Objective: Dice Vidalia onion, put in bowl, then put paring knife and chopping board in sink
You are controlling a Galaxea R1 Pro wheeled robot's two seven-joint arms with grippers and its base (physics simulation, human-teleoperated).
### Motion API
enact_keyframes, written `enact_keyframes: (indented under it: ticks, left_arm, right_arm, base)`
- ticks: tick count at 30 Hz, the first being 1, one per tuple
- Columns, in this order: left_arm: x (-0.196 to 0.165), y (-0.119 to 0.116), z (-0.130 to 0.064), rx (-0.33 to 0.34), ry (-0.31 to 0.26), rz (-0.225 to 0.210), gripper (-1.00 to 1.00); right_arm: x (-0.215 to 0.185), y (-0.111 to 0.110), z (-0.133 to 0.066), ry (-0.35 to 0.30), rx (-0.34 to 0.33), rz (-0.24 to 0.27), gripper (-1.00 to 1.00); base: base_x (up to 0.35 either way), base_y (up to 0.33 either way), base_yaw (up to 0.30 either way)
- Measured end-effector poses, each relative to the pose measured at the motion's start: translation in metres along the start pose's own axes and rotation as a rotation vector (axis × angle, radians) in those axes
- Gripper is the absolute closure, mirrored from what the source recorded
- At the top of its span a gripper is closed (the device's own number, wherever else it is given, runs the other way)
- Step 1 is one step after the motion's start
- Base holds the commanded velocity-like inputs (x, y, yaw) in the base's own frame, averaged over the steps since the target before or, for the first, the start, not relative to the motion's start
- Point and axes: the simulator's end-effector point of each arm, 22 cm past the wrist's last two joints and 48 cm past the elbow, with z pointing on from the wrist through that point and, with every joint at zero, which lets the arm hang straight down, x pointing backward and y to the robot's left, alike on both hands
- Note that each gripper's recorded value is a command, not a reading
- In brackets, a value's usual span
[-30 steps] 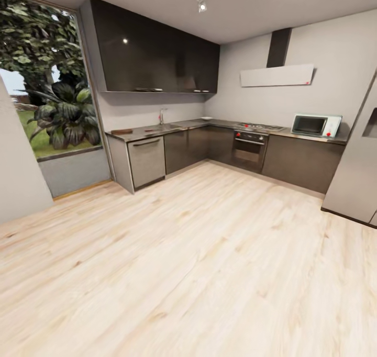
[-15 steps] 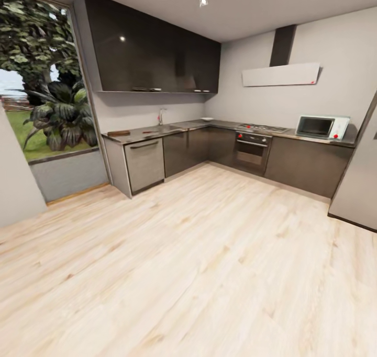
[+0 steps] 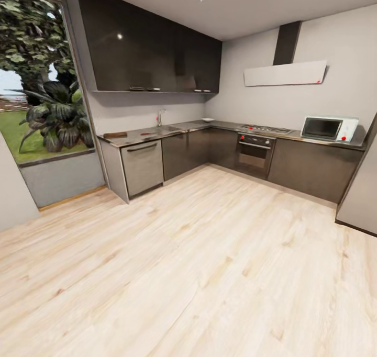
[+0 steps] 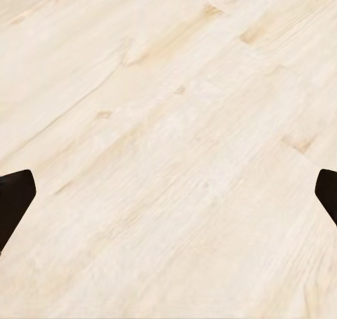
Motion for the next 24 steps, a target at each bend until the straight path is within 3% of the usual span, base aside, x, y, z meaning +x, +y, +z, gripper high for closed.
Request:
enact_keyframes:
  ticks: [24]
  left_arm:
    - [0.0001, 0.0, 0.0, 0.0, 0.0, 0.0, -1.0]
  right_arm:
    - [0.0, 0.0, 0.0, 0.0, 0.0, 0.0, -1.0]
  base:
    - [0.318, -0.038, 0.0]
